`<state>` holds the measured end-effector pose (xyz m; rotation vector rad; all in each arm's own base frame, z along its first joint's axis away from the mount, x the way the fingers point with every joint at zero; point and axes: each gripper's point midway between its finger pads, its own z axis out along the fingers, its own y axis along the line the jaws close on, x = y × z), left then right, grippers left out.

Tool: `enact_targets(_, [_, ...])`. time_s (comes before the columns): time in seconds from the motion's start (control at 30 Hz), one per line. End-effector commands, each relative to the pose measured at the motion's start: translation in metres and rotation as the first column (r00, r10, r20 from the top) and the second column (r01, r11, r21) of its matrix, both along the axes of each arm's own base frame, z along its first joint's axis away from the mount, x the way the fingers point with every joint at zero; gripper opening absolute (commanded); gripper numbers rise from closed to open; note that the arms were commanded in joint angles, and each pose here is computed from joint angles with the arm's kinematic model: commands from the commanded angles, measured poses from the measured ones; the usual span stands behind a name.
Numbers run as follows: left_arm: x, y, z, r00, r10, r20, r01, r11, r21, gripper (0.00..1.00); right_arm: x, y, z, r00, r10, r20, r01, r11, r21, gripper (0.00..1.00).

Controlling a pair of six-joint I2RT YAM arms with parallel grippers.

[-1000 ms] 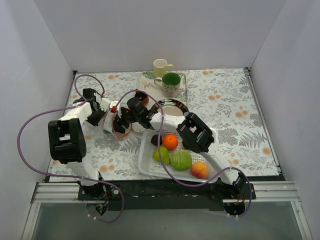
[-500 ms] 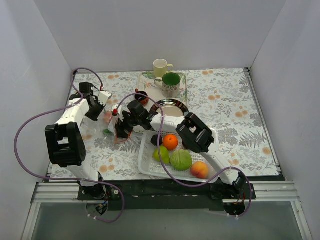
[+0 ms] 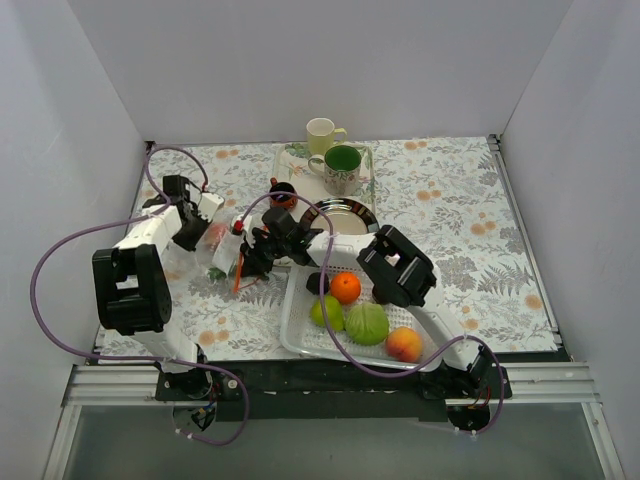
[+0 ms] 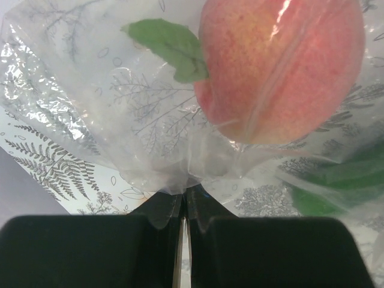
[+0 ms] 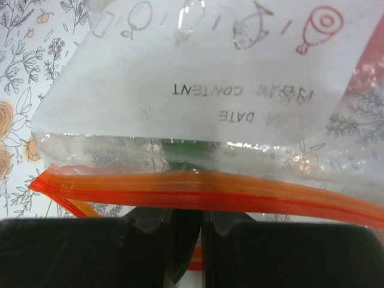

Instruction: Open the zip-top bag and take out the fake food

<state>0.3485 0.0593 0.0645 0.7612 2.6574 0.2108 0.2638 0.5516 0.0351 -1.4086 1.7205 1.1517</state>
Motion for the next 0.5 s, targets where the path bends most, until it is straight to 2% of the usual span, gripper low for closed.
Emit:
enact_targets(0.0, [-0.005,0.010,0.003,0.999,0.011,0.046,-0.014,0.997,0.070,0.00,-0.007,0.007,0.059,1.000,0.011,-0.006,-0.011,0.998,0.056,0.10])
enact_targets(0.13, [-0.001,0.021,0.005,0.996,0.027,0.080,-0.036,0.992,0.121,0.00,0.003,0.015,0.104,1.000,-0.012,0.028,0.010,0.997,0.079,0.05])
enact_targets(0.3, [0.016,0.031,0.018,0.990,0.078,0.119,-0.093,0.988,0.125,0.00,0.010,-0.004,0.132,0.994,-0.086,0.071,0.086,0.996,0.006,0.01])
enact_targets(0.47, [0.021,0.033,0.020,0.989,0.066,0.129,-0.083,0.988,0.133,0.00,0.025,-0.047,0.143,0.959,-0.223,0.175,0.244,0.964,-0.109,0.01])
